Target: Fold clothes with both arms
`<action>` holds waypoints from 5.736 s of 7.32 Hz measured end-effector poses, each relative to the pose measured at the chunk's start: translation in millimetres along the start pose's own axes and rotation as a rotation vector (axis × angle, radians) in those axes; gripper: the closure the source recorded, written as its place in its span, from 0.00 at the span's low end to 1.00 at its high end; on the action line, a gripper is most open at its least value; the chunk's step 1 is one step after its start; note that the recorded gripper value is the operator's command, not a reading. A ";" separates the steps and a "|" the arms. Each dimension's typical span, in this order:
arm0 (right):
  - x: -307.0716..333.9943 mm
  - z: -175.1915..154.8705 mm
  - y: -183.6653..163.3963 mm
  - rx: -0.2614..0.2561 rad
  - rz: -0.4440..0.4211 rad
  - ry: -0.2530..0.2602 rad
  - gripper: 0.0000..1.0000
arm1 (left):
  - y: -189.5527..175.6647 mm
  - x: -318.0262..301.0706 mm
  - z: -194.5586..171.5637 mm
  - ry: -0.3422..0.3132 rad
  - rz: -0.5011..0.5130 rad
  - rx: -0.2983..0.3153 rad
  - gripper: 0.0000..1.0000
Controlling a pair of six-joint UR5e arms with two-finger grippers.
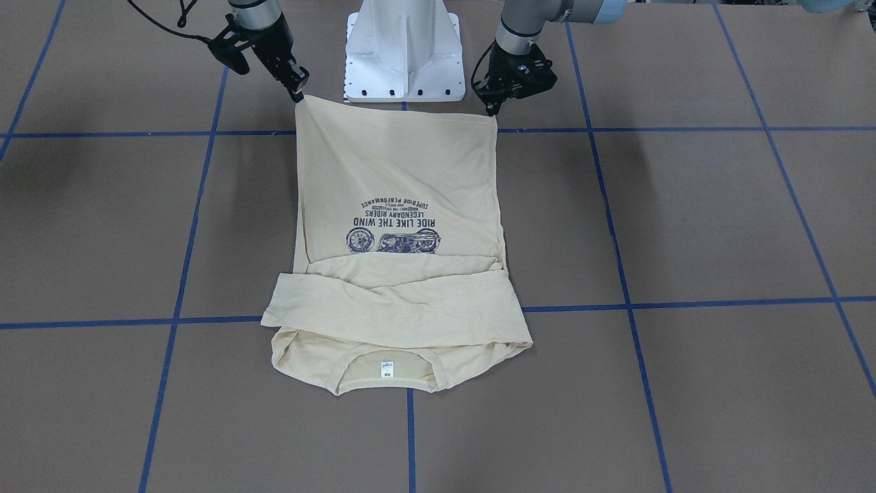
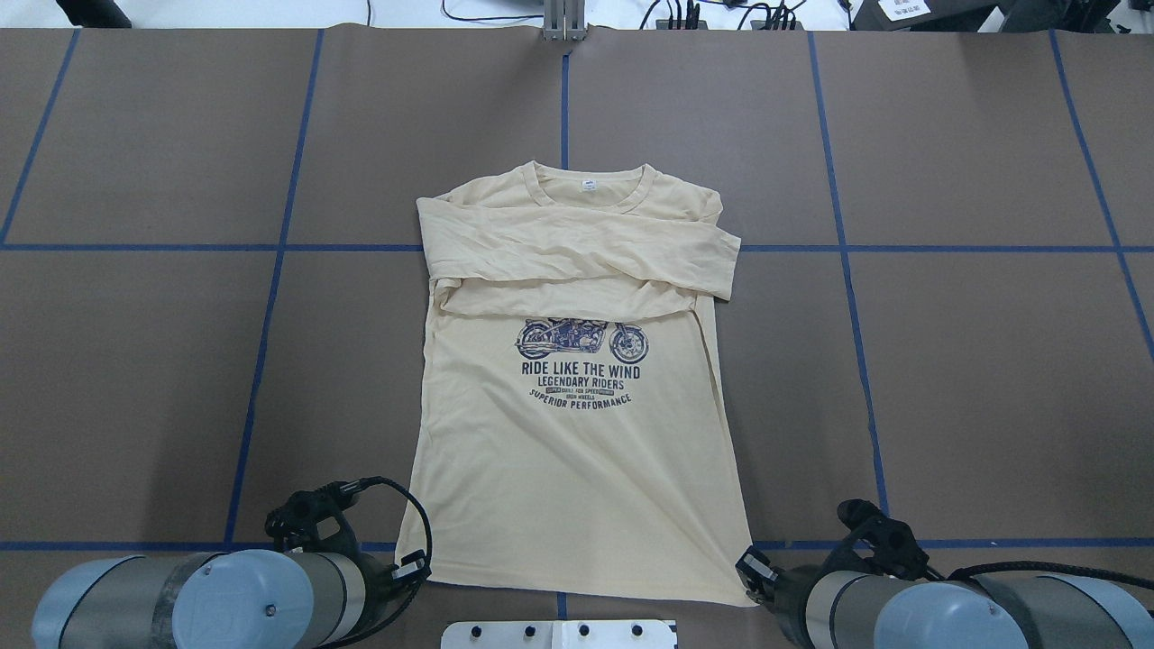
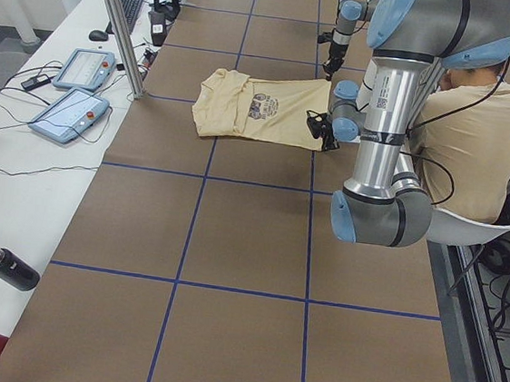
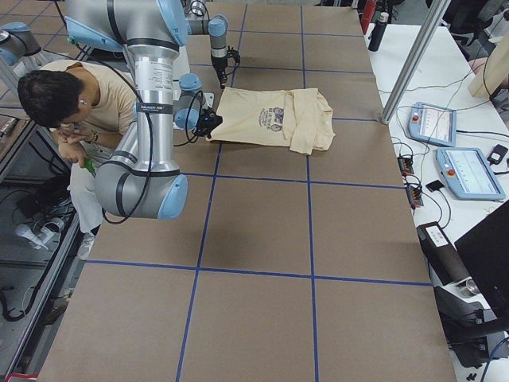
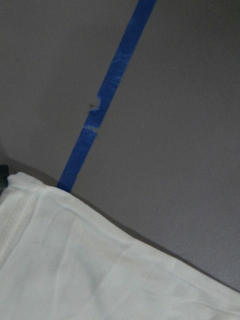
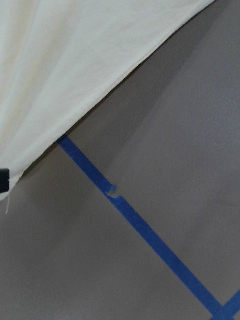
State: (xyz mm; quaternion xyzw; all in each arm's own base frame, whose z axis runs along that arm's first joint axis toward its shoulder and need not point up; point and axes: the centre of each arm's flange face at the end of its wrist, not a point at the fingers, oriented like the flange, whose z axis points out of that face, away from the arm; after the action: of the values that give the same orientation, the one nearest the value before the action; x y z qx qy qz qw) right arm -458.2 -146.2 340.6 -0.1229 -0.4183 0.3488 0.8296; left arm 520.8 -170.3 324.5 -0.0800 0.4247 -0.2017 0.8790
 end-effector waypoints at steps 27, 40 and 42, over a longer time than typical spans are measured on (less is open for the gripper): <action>0.8 0.8 -0.5 0.001 0.000 0.003 1.00 | -3.3 6.6 -9.3 0.004 -0.007 0.009 1.00; 0.6 -16.1 0.6 -0.019 -0.001 -0.012 1.00 | 1.1 8.3 -15.1 0.012 0.046 0.004 0.43; 0.4 -16.3 0.2 -0.019 0.000 -0.013 1.00 | 2.6 11.2 -10.6 0.010 0.050 0.004 0.45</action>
State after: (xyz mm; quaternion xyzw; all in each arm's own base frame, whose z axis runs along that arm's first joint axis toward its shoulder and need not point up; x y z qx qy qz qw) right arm -445.4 -144.3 330.6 -0.1283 -0.4268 0.3455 0.8258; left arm 519.5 -172.3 309.1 -0.0668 0.4306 -0.1810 0.8817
